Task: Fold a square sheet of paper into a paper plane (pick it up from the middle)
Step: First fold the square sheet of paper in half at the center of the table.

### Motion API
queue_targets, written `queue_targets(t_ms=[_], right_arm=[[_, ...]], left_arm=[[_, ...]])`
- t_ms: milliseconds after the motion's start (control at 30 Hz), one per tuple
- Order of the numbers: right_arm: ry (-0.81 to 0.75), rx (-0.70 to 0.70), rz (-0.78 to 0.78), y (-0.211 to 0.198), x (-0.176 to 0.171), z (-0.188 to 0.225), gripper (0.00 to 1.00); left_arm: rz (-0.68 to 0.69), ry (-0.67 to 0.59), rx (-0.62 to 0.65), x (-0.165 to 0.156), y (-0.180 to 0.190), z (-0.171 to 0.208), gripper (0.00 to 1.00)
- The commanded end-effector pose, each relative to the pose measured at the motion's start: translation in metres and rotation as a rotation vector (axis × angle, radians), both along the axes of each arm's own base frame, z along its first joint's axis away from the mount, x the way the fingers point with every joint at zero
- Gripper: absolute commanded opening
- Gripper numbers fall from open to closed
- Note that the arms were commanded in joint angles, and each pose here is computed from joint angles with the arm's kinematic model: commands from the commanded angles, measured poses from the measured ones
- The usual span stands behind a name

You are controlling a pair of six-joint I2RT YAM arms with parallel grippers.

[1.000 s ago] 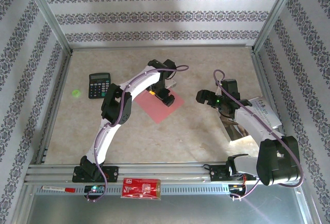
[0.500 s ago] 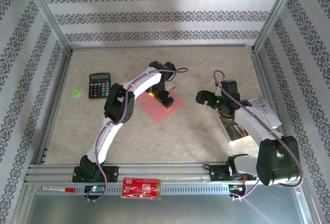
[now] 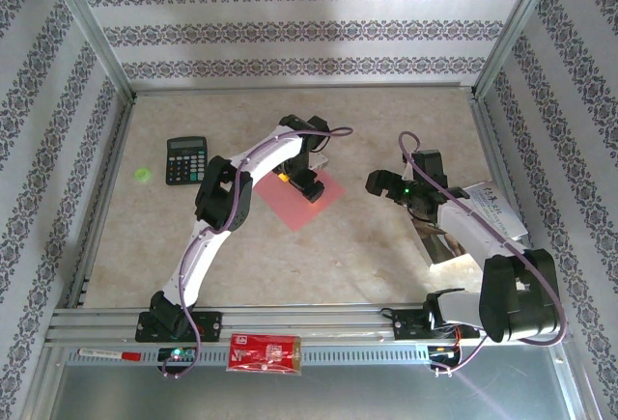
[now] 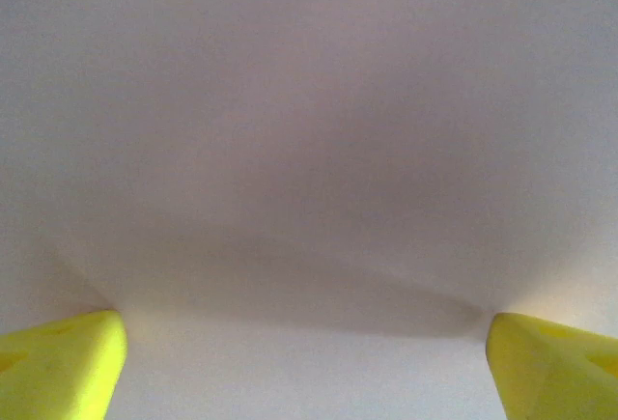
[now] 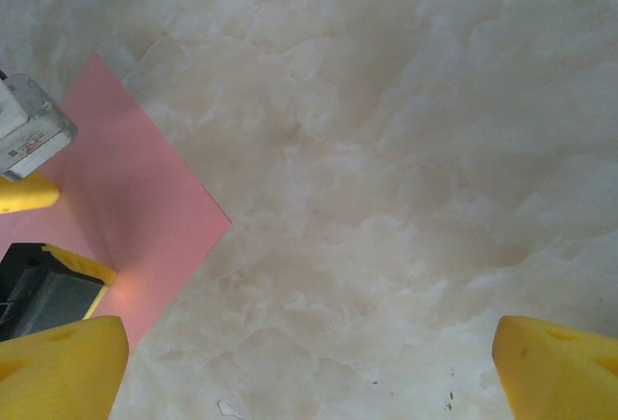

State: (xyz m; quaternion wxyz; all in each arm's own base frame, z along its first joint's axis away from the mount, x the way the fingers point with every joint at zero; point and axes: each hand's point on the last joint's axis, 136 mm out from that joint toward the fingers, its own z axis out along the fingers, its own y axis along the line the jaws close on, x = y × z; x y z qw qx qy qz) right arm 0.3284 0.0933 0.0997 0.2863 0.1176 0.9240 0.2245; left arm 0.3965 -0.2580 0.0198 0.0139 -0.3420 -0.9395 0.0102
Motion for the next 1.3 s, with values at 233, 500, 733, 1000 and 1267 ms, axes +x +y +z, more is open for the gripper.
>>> queue_targets(t_ms=[233, 500, 733, 1000, 1267], right_arm=[[0.006, 0.023, -0.003, 0.001, -0.001, -0.004, 0.97], [0.010, 0.028, -0.002, 0.002, 0.000, -0.005, 0.97], [0.017, 0.030, 0.000, 0.003, 0.000, -0.007, 0.97], [0.022, 0.036, 0.002, 0.004, -0.001, -0.009, 0.97], [0.017, 0.039, 0.008, 0.004, 0.000, -0.006, 0.97]], left_arm=[[0.017, 0.107, 0.030, -0.020, 0.009, -0.020, 0.90], [0.018, 0.104, 0.052, -0.024, 0.012, -0.022, 0.86], [0.021, 0.100, 0.058, -0.025, 0.012, -0.023, 0.84], [0.044, 0.074, -0.016, -0.021, -0.001, -0.008, 0.76], [0.097, 0.046, -0.152, -0.021, -0.019, 0.015, 0.48]])
